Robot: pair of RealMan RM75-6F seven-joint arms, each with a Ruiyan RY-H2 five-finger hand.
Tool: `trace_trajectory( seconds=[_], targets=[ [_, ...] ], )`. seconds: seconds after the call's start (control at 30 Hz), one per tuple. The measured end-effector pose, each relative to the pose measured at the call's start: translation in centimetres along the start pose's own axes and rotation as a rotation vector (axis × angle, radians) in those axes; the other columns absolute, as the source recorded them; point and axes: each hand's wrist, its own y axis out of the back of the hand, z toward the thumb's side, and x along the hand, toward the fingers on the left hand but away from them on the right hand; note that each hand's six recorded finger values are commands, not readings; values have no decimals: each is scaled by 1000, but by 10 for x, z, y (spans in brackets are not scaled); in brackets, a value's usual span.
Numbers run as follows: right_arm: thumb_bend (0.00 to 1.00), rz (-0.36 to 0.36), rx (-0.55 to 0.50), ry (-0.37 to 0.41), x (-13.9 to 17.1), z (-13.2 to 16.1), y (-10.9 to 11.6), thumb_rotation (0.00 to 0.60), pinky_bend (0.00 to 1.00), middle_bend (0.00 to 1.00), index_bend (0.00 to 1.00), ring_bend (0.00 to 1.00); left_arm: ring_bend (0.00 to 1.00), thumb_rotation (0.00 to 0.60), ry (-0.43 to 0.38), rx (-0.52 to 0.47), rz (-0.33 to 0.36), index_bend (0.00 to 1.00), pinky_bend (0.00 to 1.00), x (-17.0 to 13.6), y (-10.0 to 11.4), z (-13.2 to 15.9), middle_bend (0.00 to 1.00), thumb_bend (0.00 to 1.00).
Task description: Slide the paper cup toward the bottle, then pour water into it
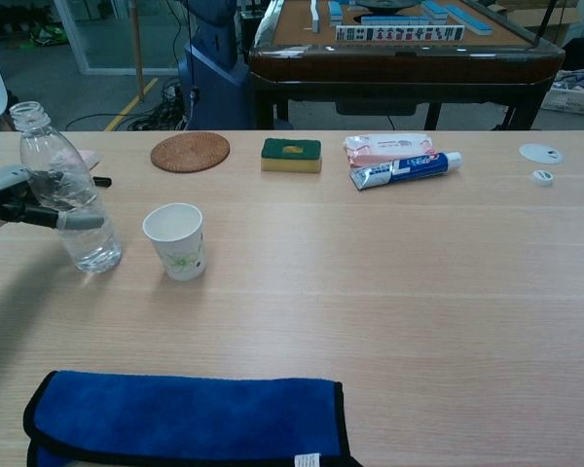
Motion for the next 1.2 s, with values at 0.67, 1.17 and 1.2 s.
trace_trajectory(
  seconds=[0.67,1.17,1.2],
  targets=[
    [519,-14,-6,3,2,0,5,600,191,180,227,41,433,600,-95,94,105,592,500,-8,0,20,585,0],
    [520,-48,-17,10,8,1,16,600,191,180,227,41,439,600,-232,464,136,586,548,-29,-4,78,586,0],
    [520,-51,-18,11,9,1,17,600,191,180,227,41,439,600,-240,494,140,586,552,-30,-5,81,586,0]
  ],
)
